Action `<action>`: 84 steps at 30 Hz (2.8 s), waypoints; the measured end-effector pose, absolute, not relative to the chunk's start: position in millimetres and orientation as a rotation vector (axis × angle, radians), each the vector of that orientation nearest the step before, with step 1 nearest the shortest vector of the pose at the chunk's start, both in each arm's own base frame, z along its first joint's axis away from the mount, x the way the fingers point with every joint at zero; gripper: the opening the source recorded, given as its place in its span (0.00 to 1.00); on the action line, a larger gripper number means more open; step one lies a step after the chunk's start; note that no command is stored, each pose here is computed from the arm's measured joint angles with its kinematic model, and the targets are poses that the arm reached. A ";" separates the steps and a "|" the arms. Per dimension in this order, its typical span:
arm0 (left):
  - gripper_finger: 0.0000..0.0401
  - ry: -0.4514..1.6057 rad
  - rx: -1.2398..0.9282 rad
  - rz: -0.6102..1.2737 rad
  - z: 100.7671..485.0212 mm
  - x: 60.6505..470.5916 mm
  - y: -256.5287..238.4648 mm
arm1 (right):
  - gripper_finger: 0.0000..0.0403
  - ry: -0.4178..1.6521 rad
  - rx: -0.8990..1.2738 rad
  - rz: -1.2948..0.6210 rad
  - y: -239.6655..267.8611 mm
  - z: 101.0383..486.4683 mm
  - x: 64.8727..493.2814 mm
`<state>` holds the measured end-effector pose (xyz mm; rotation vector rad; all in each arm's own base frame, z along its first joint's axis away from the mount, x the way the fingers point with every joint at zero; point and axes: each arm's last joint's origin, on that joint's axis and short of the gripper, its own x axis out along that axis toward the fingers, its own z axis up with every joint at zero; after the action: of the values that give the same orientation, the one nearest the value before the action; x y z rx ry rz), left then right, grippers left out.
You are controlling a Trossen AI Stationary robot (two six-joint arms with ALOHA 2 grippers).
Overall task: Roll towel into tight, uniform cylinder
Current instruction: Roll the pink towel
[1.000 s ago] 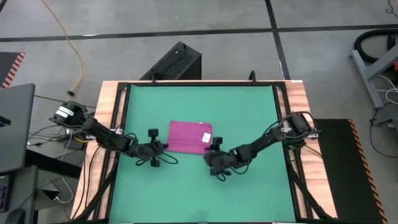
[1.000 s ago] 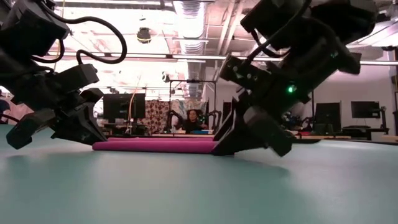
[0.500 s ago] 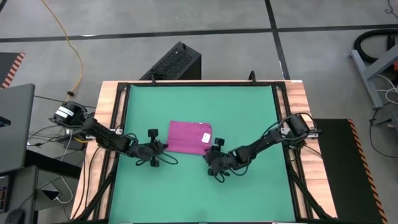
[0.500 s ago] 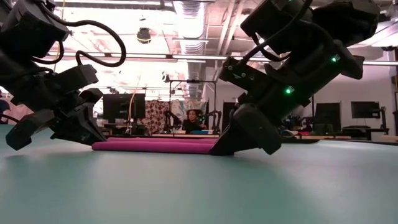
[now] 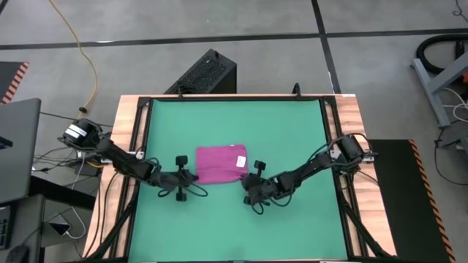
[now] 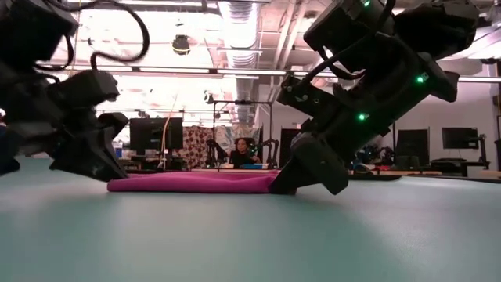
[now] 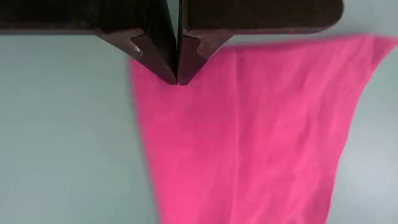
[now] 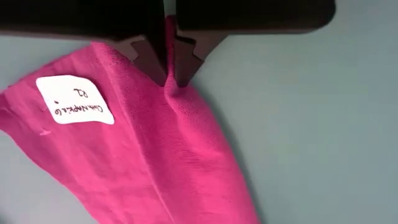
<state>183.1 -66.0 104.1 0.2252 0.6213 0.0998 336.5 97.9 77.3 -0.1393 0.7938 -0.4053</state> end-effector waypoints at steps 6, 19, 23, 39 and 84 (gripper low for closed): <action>0.00 0.581 0.224 0.039 121.9 187.0 -83.3 | 0.04 0.809 -0.150 -0.359 112.5 84.7 338.9; 0.00 0.496 0.343 0.148 124.8 192.8 -86.0 | 0.04 0.852 -0.160 -0.252 145.6 98.5 340.6; 0.00 0.490 0.353 0.107 120.3 197.0 -87.9 | 0.04 0.861 -0.158 -0.227 157.5 103.1 339.4; 0.00 0.538 0.352 0.034 108.3 199.2 -89.8 | 0.04 0.965 -0.188 -0.134 188.6 132.1 342.8; 0.00 0.480 0.350 -0.148 96.4 209.2 -98.5 | 0.04 0.966 -0.034 0.001 174.4 173.4 352.5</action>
<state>209.2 -98.5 96.4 0.3502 0.4801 -0.1478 352.5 174.4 173.4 -0.0336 0.9656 0.0011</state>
